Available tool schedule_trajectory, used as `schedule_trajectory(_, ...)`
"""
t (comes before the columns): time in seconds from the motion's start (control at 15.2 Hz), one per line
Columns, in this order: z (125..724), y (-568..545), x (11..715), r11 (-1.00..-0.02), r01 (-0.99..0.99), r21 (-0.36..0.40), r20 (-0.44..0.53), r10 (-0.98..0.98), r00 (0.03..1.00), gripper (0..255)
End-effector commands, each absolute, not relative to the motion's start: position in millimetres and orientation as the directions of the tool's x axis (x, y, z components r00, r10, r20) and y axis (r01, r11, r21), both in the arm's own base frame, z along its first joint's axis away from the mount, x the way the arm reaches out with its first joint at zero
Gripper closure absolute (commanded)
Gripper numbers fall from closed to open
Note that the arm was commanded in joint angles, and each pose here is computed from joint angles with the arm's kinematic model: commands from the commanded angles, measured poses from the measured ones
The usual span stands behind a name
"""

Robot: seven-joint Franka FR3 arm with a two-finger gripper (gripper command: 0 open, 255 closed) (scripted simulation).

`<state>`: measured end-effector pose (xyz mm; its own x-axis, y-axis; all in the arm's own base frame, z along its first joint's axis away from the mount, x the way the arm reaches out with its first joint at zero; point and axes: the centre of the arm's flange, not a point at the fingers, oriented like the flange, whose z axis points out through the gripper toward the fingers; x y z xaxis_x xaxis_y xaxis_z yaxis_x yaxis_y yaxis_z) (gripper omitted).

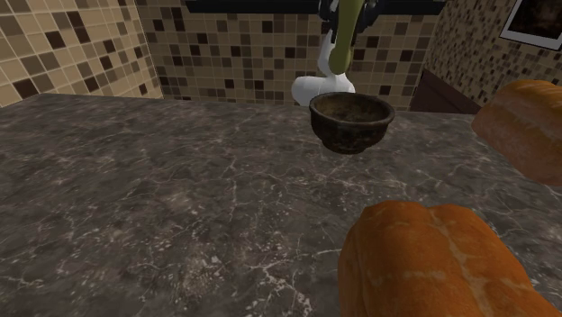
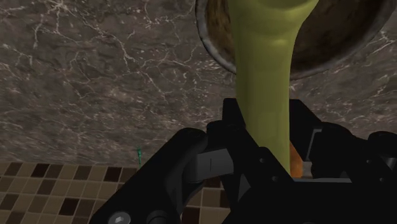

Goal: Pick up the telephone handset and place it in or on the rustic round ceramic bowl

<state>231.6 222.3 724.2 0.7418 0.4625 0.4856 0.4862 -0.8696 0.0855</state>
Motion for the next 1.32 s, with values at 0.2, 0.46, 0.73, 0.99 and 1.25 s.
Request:
schedule_trajectory(0.2,698,221,231,-0.87,0.486,0.085,0.486,0.462,0.742,255)
schedule_trajectory(0.46,676,221,231,-0.87,0.486,0.085,0.486,0.462,0.742,255)
schedule_trajectory(0.73,671,221,231,-0.87,0.486,0.085,0.486,0.462,0.742,255)
schedule_trajectory(0.99,671,221,231,-0.87,0.486,0.085,0.486,0.462,0.742,255)
schedule_trajectory(1.25,671,221,231,-0.87,0.486,0.085,0.486,0.462,0.742,0)
